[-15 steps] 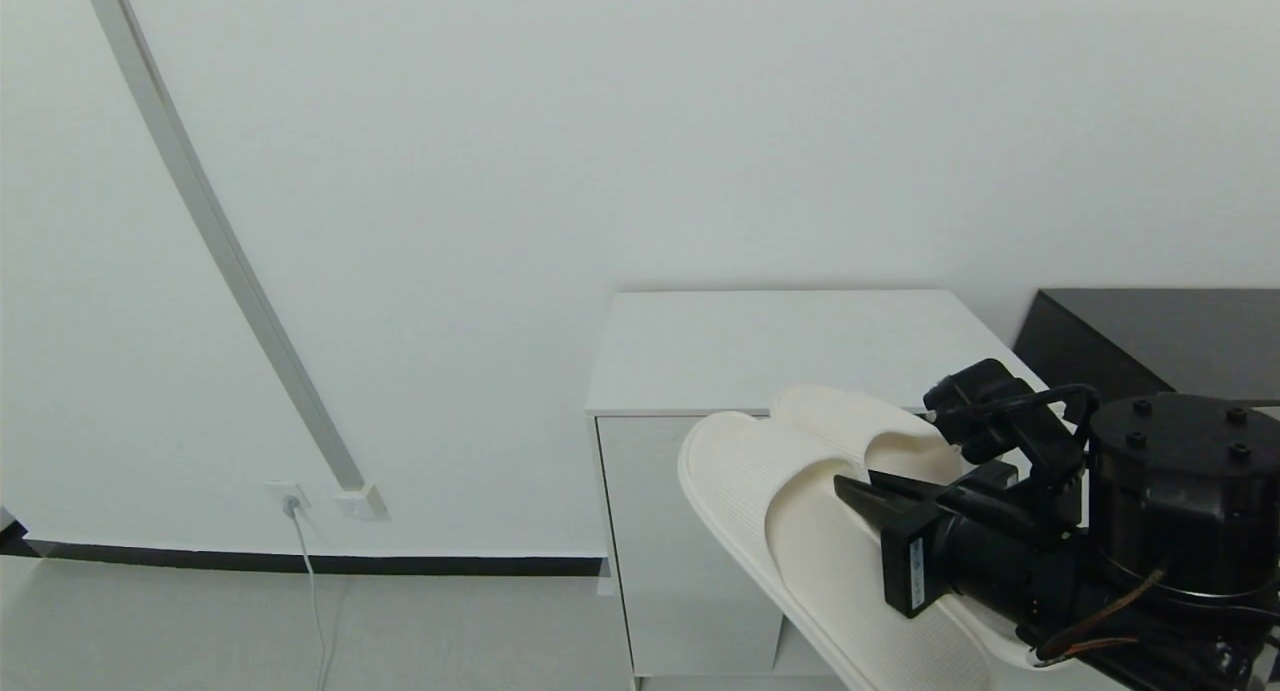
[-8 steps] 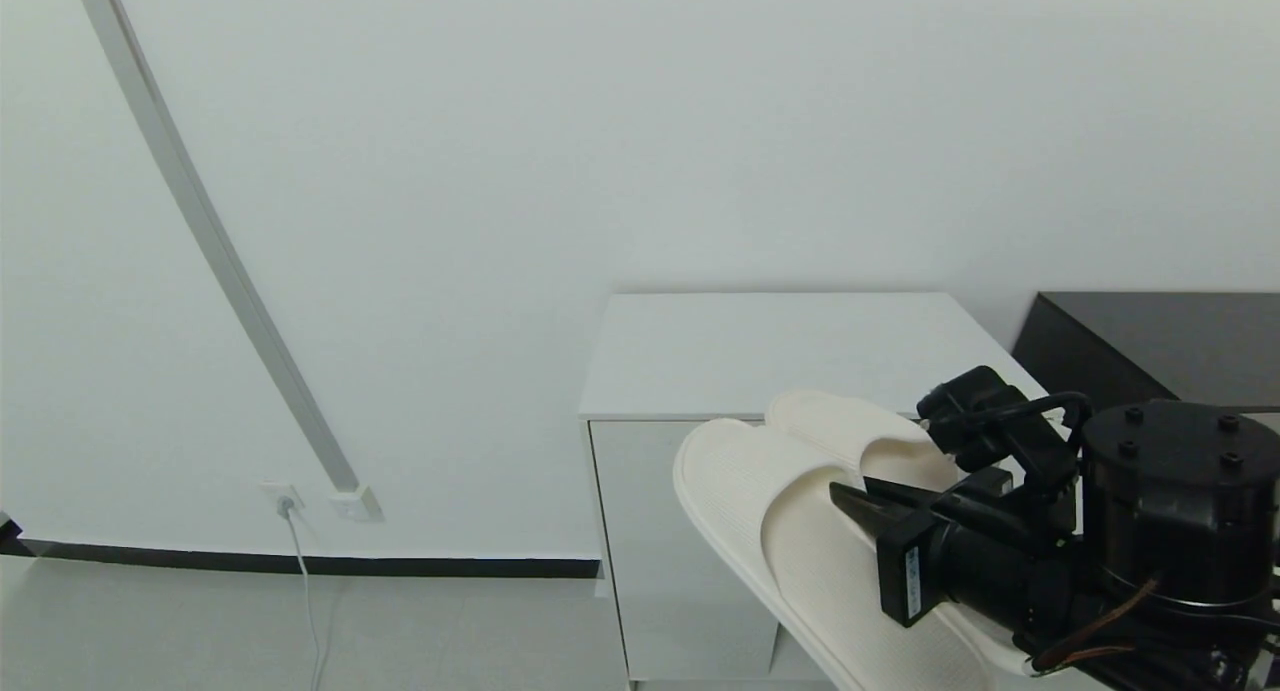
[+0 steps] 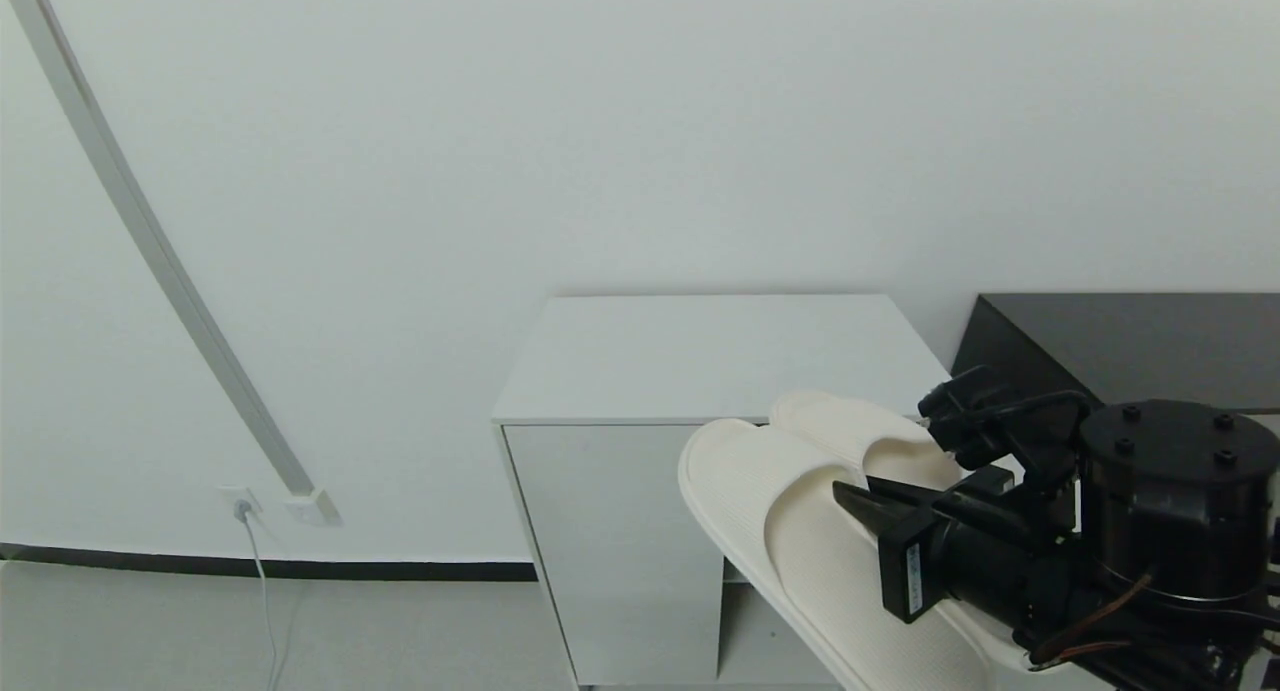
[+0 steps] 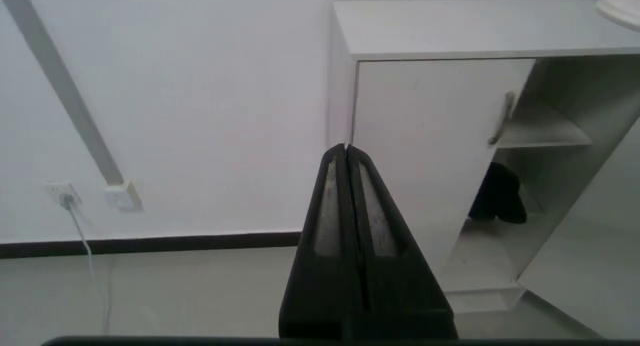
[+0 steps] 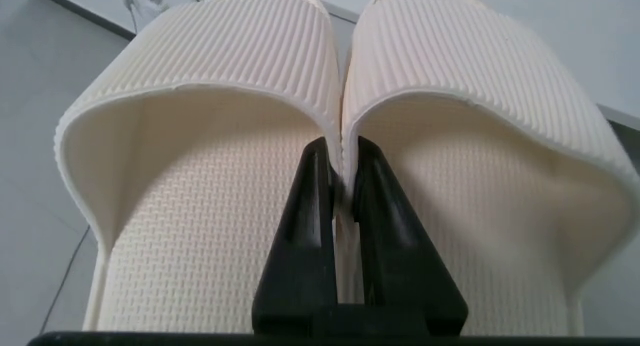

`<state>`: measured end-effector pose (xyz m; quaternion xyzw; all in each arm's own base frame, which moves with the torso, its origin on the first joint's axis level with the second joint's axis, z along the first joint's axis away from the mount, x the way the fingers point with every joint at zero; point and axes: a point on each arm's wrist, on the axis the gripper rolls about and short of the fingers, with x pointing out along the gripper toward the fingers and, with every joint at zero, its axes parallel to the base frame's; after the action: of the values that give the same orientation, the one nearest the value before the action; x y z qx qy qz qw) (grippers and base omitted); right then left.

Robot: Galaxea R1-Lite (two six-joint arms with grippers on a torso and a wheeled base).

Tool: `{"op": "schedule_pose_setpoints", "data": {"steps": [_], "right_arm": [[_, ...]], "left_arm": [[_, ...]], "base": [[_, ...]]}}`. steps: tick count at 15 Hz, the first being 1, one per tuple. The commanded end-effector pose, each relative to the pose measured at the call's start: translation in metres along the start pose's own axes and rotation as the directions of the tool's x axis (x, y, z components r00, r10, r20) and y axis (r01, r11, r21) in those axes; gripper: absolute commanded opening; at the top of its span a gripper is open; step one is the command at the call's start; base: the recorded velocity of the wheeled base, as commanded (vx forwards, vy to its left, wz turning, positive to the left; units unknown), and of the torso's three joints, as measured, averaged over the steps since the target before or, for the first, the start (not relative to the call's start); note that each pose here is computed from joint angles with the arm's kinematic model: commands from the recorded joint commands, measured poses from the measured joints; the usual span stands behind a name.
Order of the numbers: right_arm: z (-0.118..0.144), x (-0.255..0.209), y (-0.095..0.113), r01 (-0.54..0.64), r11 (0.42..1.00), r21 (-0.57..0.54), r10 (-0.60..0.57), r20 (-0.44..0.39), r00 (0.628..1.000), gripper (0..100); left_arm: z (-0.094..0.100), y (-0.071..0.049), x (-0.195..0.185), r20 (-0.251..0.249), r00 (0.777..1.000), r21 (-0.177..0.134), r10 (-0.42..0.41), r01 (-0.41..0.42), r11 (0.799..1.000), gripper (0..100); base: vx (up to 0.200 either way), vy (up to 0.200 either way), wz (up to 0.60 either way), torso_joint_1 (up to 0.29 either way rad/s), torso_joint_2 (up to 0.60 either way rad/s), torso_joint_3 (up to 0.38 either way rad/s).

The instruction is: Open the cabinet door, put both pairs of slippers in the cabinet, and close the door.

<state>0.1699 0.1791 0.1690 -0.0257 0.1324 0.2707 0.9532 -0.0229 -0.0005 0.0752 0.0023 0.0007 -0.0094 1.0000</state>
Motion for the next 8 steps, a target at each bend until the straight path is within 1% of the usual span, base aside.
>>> {"op": "schedule_pose_setpoints", "data": {"steps": [1, 4, 8], "right_arm": [[-0.0002, 0.0, 0.0, 0.001, 1.0, 0.0, -0.001, -0.001, 1.0, 0], [-0.0002, -0.0003, -0.0005, 0.004, 1.0, 0.0, -0.004, 0.001, 1.0, 0], [-0.0001, 0.0001, -0.0004, 0.002, 1.0, 0.0, -0.002, 0.001, 1.0, 0]], "left_arm": [[0.0, 0.0, 0.0001, -0.002, 1.0, 0.0, 0.0, 0.0, 1.0, 0], [0.0, 0.0, 0.0001, -0.002, 1.0, 0.0, 0.0, 0.0, 1.0, 0], [0.0, 0.0, 0.0001, -0.002, 1.0, 0.001, 0.0, 0.0, 1.0, 0]], "base": [[0.0, -0.2, 0.0, 0.002, 0.01, 0.007], [0.0, -0.2, 0.0, 0.001, 0.01, 0.004], [0.0, 0.0, 0.0, 0.0, 0.0, 0.0]]}}
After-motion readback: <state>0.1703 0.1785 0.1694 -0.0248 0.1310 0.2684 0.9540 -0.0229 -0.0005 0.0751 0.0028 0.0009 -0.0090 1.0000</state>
